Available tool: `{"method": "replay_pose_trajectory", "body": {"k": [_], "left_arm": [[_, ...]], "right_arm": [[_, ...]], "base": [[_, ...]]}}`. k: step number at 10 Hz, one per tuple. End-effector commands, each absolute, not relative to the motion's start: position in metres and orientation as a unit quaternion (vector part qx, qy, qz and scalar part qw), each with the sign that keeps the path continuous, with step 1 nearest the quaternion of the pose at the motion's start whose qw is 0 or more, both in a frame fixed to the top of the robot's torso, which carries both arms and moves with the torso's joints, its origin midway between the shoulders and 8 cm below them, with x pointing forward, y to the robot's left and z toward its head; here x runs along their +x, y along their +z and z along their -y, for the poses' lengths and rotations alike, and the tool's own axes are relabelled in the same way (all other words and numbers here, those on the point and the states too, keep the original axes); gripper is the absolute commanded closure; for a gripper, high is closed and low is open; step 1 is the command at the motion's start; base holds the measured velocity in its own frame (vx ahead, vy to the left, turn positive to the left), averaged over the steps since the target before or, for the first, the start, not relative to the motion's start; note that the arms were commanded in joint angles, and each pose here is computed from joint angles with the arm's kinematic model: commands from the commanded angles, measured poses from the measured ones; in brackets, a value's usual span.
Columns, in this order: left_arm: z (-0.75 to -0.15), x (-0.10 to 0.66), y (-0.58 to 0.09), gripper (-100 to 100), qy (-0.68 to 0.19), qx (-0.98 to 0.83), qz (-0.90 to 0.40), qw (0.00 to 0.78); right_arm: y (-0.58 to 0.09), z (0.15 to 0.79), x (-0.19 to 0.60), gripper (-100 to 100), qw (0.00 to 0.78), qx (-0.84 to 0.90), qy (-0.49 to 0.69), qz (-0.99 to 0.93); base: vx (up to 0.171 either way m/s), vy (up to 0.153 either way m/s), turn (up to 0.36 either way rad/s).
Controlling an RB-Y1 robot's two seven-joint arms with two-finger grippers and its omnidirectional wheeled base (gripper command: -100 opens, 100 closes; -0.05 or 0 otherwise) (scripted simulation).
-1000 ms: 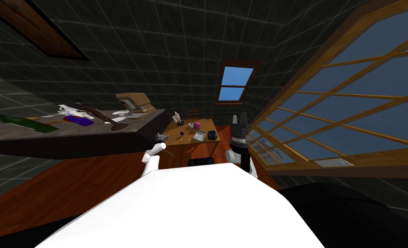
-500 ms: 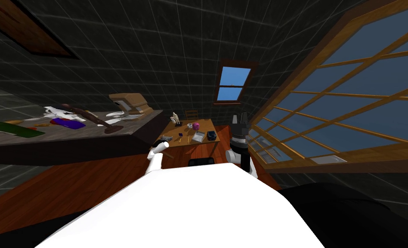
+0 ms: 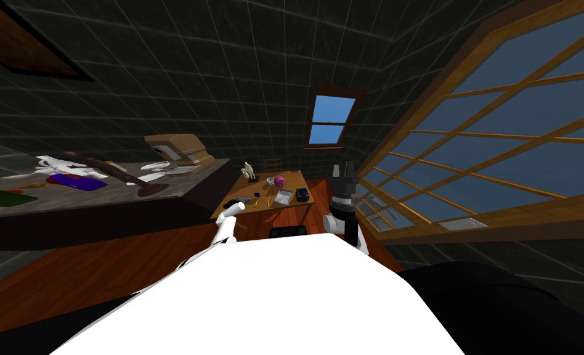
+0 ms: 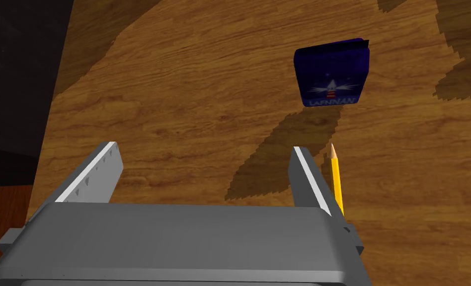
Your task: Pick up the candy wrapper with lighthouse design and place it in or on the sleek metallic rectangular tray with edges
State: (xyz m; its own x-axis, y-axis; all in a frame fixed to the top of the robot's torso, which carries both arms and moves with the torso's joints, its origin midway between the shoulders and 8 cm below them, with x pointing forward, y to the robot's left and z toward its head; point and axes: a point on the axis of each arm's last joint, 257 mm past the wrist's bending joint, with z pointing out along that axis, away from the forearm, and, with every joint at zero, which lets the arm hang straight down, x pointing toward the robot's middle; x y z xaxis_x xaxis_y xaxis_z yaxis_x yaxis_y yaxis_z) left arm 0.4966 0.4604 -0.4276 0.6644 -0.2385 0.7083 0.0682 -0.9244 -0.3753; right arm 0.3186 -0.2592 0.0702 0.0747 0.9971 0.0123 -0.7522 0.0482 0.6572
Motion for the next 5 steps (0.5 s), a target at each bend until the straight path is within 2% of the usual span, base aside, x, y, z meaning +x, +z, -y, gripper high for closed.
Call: {"method": "replay_pose_trajectory", "body": {"k": [1,5], "left_arm": [[-0.444,0.496,-0.445,-100,-0.387,-0.907,-0.039,0.163],[-0.423,0.496,-0.465,-100,-0.360,-0.923,-0.030,0.131]], "right_arm": [[0.070,0.259,0.319,0,0.685,0.261,0.638,-0.234],[0.070,0.259,0.319,0,0.685,0.261,0.638,-0.234]], "base": [[0.058,0.020,-0.078],[0.045,0.015,-0.057]]}}
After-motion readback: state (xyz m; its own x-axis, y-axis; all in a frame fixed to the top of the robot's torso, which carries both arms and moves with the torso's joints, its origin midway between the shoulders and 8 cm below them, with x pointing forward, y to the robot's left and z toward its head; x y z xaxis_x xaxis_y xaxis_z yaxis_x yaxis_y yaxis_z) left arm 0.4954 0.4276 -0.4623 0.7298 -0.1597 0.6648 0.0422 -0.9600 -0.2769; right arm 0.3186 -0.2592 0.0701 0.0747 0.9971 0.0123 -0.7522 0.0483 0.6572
